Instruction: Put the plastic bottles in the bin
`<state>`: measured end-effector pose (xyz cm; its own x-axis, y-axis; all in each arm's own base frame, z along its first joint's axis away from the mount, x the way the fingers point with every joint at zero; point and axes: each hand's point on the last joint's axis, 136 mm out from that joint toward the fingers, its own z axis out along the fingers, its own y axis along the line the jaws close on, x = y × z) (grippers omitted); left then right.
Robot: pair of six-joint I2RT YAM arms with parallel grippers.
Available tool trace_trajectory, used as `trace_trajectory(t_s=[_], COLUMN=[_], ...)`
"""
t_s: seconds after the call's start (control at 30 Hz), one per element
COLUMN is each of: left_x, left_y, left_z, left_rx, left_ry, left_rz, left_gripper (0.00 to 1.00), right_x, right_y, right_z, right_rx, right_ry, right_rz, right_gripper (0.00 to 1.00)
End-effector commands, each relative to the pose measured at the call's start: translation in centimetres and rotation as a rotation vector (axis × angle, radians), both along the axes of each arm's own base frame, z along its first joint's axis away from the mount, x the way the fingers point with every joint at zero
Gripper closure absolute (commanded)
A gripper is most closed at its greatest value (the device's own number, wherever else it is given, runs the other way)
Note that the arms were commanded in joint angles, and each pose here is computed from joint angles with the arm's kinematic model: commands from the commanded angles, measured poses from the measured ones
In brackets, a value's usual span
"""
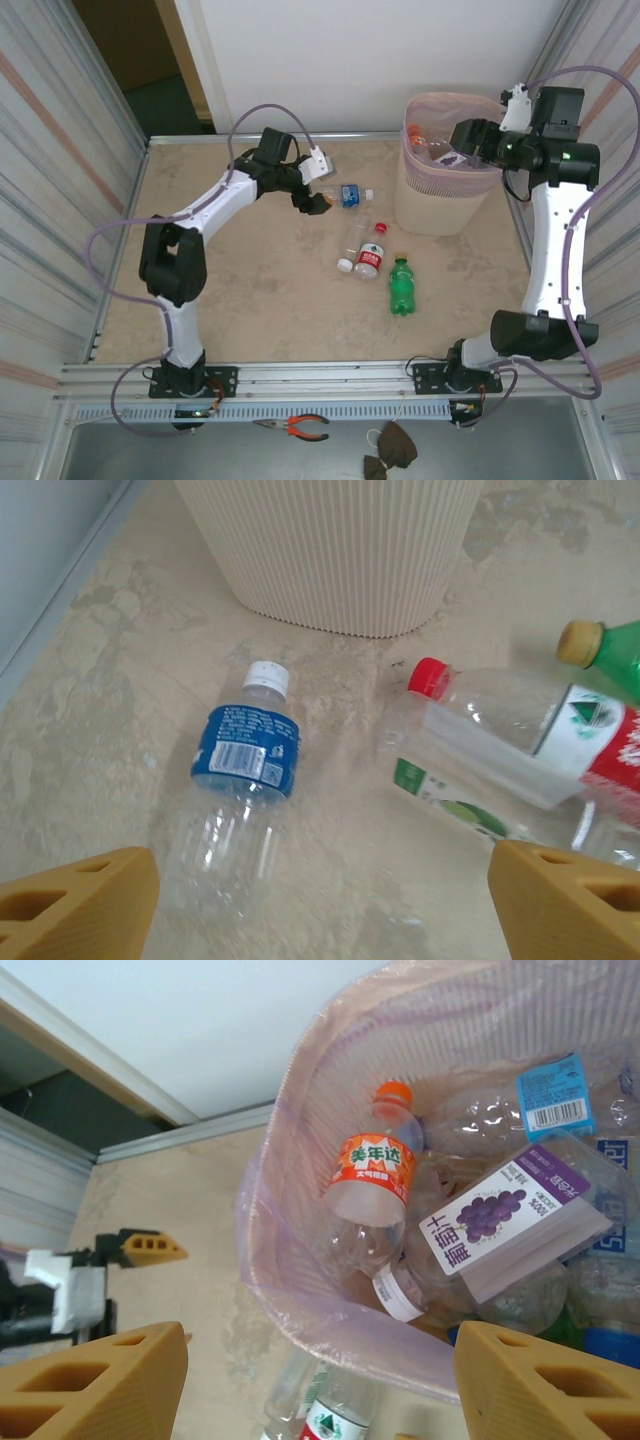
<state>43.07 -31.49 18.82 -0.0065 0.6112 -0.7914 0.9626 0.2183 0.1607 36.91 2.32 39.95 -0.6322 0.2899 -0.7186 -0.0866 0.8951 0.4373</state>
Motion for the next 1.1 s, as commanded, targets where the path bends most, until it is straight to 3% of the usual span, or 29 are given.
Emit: trace_trajectory(t_s=[0.0,0.3,0.47,0.7,0.9,1.07], left_x=[1.8,7.4,9.0,8.5,8.0,7.8], left_y=[-0.7,-1.4,-1.9,-2.1,-1.6,-1.3], left_z=[0.9,-4.6,-7.0,-10.6,-13.4,-15.0], left_rx=[-0.028,0.064,0.079,0.125,0.227,0.285], left_ry=[-0.14,-0.24,-0.197,-0.097,-0.091,-0.089], left_rz=[-0.128,-0.116,-0.101,-0.151,-0.176,-0.181], left_gripper=[0.12,0.07,0.07,0.08,0.1,0.18], right_x=[-1.1,-2.2,-2.3,-2.3,-2.3,-2.4], right_y=[0.0,-0.1,-0.1,0.0,-0.2,-0.2], right_z=[0.9,0.0,-0.6,-1.2,-1.6,-1.8], right_rx=[-0.024,-0.037,-0.039,-0.034,-0.038,-0.037], right_ry=[-0.04,-0.03,-0.022,-0.015,-0.006,-0.003], right_rz=[0.014,0.004,0.002,0.007,0.002,0.001], right_gripper=[0.3,0.3,0.3,0.3,0.3,0.31])
